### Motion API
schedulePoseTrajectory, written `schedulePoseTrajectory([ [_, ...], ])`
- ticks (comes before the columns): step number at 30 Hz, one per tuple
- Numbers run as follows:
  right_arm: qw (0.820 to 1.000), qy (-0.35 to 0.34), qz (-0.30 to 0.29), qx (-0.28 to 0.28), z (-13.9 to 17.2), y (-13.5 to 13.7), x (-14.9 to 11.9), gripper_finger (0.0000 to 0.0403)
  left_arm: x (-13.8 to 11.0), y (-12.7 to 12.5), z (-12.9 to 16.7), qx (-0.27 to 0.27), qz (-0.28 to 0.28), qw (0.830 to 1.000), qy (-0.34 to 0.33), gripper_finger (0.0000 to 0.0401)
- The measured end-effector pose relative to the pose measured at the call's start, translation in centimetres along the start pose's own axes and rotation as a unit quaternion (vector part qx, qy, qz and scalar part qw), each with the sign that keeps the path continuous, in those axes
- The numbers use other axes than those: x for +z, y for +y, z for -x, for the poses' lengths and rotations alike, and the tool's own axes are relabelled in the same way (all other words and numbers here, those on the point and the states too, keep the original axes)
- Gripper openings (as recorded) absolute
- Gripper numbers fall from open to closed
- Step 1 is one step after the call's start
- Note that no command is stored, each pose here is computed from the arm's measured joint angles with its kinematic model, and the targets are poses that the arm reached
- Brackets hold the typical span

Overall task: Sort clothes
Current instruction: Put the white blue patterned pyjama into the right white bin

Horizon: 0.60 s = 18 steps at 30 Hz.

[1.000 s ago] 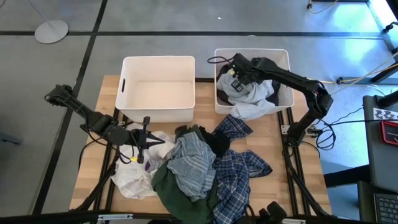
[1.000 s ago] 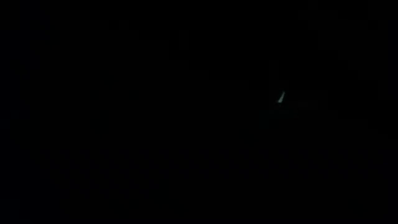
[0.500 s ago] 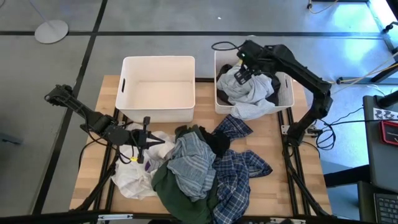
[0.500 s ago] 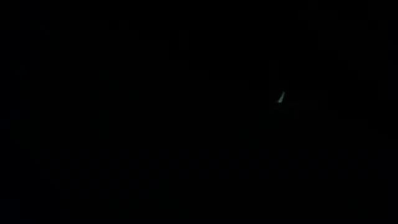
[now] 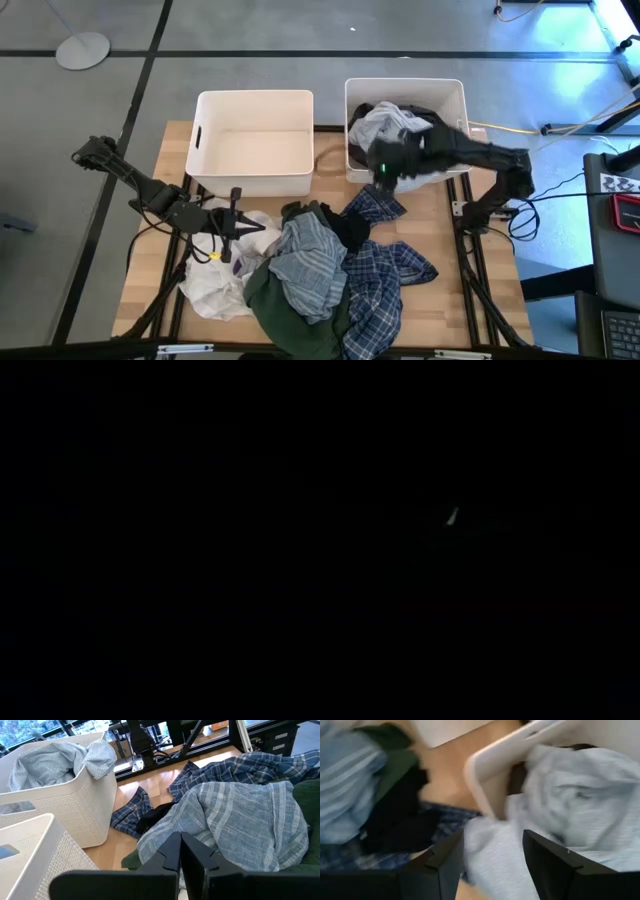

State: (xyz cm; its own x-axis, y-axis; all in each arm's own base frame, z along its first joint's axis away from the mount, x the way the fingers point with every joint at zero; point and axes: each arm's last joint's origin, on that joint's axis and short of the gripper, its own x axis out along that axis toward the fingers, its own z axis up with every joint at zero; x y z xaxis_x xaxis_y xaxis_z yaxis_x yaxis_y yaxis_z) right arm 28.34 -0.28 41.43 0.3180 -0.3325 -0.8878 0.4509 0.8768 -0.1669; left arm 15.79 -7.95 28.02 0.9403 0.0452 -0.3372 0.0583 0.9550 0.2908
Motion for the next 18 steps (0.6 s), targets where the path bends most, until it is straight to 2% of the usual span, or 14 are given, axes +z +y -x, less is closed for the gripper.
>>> schedulePoseTrajectory([
  [4, 0.998, -0.001, 0.066, 0.003, 0.3, 3.7, -2.0, 0.0189, 0.0, 0.0, 0.0, 0.000, 0.002, 1.000, 0.000, 0.0001],
  [8, 0.992, -0.007, 0.120, -0.033, -0.3, 6.6, -4.1, 0.0180, 0.0, 0.0, 0.0, 0.000, 0.003, 1.000, 0.000, 0.0001],
  [13, 0.980, -0.017, 0.170, -0.102, -1.9, 9.0, -6.9, 0.0175, 0.0, 0.0, 0.0, 0.000, 0.004, 1.000, 0.000, 0.0001],
  [18, 0.964, -0.017, 0.212, -0.158, -3.8, 9.9, -8.9, 0.0174, 0.0, 0.0, 0.0, 0.000, 0.004, 1.000, 0.000, 0.0001],
])
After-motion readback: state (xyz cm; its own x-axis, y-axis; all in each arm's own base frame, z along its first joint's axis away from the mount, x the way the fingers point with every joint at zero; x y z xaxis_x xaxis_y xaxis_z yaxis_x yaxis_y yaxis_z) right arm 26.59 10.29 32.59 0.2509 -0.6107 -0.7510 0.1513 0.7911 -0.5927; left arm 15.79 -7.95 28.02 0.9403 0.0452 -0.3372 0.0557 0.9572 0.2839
